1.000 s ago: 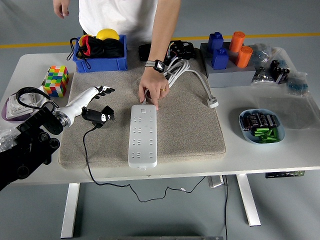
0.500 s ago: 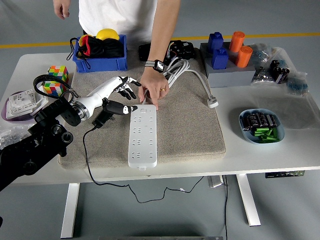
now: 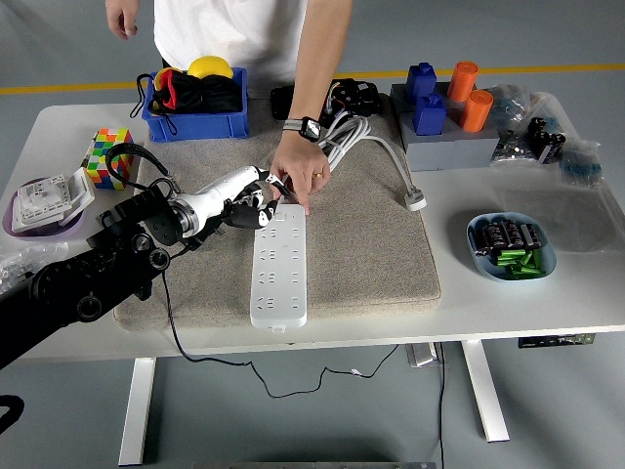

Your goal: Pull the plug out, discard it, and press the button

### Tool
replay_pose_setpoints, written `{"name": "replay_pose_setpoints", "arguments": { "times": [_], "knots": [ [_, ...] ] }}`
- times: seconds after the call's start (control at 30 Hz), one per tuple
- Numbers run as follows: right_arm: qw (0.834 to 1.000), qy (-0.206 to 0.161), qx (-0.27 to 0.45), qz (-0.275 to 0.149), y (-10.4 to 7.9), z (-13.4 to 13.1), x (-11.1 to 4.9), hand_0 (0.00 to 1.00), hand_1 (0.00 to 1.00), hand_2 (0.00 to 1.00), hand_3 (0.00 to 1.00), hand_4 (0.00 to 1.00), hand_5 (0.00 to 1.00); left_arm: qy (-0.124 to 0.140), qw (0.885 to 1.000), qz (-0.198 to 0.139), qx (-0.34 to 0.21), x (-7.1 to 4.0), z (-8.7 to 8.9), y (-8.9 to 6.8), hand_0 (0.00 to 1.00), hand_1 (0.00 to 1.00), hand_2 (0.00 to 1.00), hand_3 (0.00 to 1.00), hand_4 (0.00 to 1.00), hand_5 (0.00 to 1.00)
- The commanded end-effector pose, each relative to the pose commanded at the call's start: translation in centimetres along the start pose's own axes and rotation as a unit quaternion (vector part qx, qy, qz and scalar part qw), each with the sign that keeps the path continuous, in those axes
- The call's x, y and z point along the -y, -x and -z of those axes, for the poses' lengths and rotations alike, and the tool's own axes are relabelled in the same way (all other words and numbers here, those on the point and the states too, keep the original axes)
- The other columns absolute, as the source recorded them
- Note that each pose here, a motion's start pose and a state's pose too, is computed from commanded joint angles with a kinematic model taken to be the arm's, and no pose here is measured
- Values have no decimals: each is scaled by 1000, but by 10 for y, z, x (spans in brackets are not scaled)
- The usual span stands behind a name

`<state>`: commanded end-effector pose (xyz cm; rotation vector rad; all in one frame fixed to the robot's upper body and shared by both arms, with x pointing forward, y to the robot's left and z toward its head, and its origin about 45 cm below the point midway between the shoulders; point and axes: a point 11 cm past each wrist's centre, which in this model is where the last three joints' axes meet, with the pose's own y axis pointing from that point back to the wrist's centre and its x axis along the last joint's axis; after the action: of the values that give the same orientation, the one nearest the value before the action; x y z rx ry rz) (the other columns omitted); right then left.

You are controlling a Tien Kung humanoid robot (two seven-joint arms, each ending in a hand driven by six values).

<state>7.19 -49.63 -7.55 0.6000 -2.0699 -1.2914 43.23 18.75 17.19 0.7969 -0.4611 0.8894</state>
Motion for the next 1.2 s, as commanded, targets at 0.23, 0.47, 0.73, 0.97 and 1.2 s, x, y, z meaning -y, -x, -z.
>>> {"name": "replay_pose_setpoints", "arguments": {
  "times": [0.23, 0.47, 0.73, 0.97, 1.2],
  "knots": [
    [1000, 2, -2, -1, -1, -1, 0, 740, 659, 643, 615, 660, 482, -18, 1000, 10, 1, 4, 6, 7, 5, 19, 69, 649, 325, 2],
    [1000, 0, -1, 0, 0, 1, 0, 740, 659, 643, 614, 661, 483, -30, 999, 9, 11, 7, 10, 9, 3, 19, 69, 651, 328, 2],
    [1000, -1, -1, 0, 0, 2, 0, 740, 659, 643, 615, 662, 482, -43, 999, 12, 21, 11, 14, 11, 3, 18, 67, 651, 310, 2],
    [1000, -2, -2, 1, 1, 2, 0, 740, 659, 643, 615, 662, 482, -51, 998, 16, 26, 15, 13, 12, 4, 18, 71, 651, 284, 2],
    [1000, -2, -2, -1, -1, 4, 0, 740, 659, 643, 615, 662, 482, -63, 997, 23, 38, 17, 16, 13, 4, 16, 69, 650, 275, 2]
  ]
}}
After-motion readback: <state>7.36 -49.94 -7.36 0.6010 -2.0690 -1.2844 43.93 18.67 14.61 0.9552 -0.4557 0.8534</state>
